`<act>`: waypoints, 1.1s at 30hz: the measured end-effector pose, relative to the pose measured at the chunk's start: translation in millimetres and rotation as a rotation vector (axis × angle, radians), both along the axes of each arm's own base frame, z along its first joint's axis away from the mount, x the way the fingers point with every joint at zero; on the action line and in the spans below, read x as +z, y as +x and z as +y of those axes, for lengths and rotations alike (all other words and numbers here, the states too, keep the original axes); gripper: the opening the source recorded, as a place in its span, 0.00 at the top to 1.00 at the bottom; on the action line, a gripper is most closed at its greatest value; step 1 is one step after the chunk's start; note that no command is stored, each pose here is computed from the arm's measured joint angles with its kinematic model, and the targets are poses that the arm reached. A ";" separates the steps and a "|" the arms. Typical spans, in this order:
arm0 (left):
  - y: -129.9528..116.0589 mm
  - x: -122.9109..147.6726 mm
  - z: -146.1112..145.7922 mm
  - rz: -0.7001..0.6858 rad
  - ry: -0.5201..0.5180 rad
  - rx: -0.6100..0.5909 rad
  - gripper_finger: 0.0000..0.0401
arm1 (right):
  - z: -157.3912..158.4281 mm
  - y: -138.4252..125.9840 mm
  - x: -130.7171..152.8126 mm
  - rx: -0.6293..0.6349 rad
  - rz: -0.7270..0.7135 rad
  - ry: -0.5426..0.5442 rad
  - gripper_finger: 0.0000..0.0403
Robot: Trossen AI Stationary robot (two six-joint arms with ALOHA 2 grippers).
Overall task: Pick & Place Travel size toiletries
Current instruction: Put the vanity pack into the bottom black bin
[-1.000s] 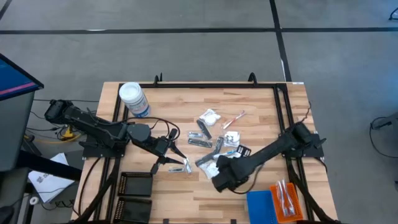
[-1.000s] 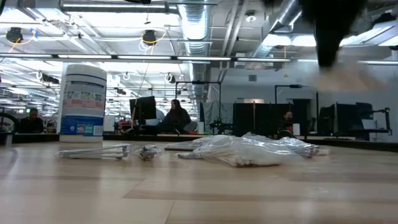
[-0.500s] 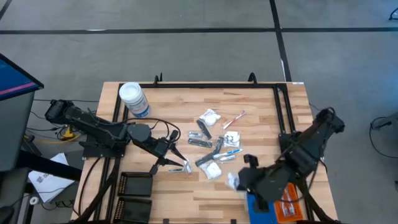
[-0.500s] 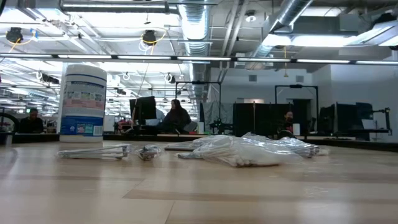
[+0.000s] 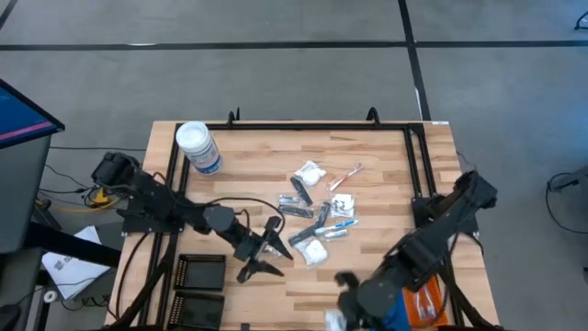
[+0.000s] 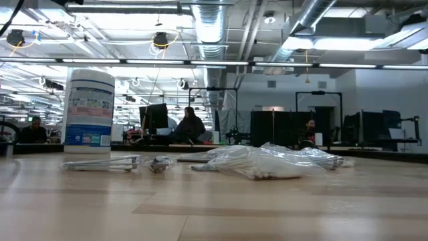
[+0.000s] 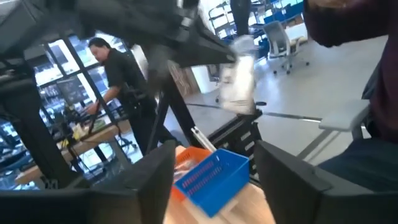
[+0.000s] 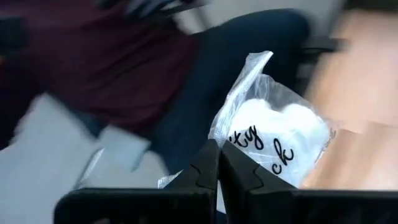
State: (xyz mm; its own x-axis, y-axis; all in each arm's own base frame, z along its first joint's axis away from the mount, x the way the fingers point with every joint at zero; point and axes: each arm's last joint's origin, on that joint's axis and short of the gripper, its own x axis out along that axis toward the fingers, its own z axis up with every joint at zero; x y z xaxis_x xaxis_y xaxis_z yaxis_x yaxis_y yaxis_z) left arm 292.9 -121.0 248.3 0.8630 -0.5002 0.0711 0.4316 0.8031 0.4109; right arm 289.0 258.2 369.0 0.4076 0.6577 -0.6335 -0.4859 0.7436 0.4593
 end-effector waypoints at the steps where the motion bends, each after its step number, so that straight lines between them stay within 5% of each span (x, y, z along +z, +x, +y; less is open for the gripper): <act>1: -0.1 0.6 -0.4 -0.002 -0.002 0.000 0.42 | 2.2 5.2 -4.5 0.032 0.004 0.015 1.00; 13: 0.9 0.5 -0.7 0.028 -0.049 -0.001 0.34 | -50.0 37.0 7.6 -0.018 -0.187 -0.078 1.00; 22: 1.4 -0.1 0.1 0.033 -0.049 0.039 0.34 | -104.8 72.5 -6.3 -0.050 -0.126 -0.063 1.00; 33: 2.4 -3.9 2.0 0.073 -0.039 0.051 0.34 | -119.6 74.8 -8.3 -0.049 -0.097 -0.073 1.00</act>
